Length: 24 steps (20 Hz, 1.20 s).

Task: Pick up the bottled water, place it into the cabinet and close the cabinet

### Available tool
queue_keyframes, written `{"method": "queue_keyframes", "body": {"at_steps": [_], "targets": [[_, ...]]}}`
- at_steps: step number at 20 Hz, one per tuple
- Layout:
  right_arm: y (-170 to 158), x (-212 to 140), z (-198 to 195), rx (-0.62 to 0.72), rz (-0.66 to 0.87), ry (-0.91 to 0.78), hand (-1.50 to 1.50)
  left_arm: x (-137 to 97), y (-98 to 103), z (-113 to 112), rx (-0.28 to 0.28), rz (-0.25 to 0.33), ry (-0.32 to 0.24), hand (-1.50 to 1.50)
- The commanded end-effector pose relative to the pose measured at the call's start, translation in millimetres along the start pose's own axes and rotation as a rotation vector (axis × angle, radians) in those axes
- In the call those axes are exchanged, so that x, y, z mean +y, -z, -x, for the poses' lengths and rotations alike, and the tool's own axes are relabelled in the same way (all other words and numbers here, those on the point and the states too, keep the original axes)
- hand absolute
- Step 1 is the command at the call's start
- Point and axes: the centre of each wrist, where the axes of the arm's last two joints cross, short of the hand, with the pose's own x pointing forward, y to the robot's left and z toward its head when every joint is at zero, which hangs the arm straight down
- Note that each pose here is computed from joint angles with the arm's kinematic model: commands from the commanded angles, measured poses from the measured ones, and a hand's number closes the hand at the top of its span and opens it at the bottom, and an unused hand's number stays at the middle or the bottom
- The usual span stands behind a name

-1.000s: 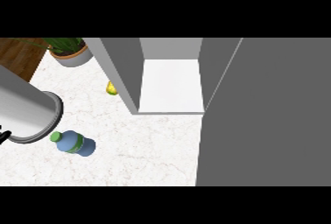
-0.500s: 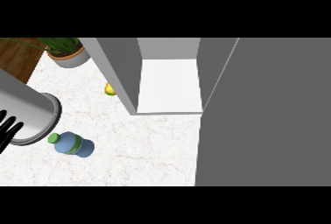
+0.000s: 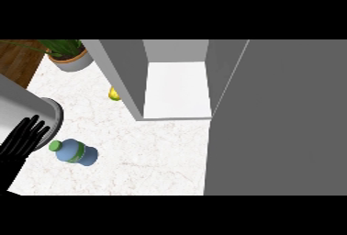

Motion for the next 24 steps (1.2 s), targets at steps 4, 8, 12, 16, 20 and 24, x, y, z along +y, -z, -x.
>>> {"method": "queue_keyframes", "body": {"at_steps": [4, 8, 12, 16, 20, 24], "targets": [[-14.7, 5.8, -37.1, -0.05, -0.012, 0.005, -1.5, -3.6, 7.8, 54.2, 0.043, -0.042, -0.009, -1.5], [-15.3, 7.3, -36.9, -0.054, 0.008, 0.023, -1.5, 4.8, 25.6, 71.7, 0.021, -0.077, -0.008, -1.5], [-19.1, 2.1, -36.5, -0.033, -0.037, -0.007, -1.5, 8.4, 15.1, 93.0, 0.036, -0.083, 0.0, -1.5], [-20.7, 5.3, -28.1, -0.034, -0.04, 0.002, -1.5, 9.1, 26.6, 104.9, 0.046, -0.053, -0.074, -1.5], [-24.7, 4.9, -20.3, -0.016, -0.03, 0.027, -1.5, -5.1, 9.0, 126.6, 0.092, 0.022, -0.161, -1.5], [-26.5, 4.7, -36.6, -0.021, -0.009, 0.017, -1.5, -13.3, 27.9, 129.2, 0.079, 0.046, -0.179, -1.5]]}}
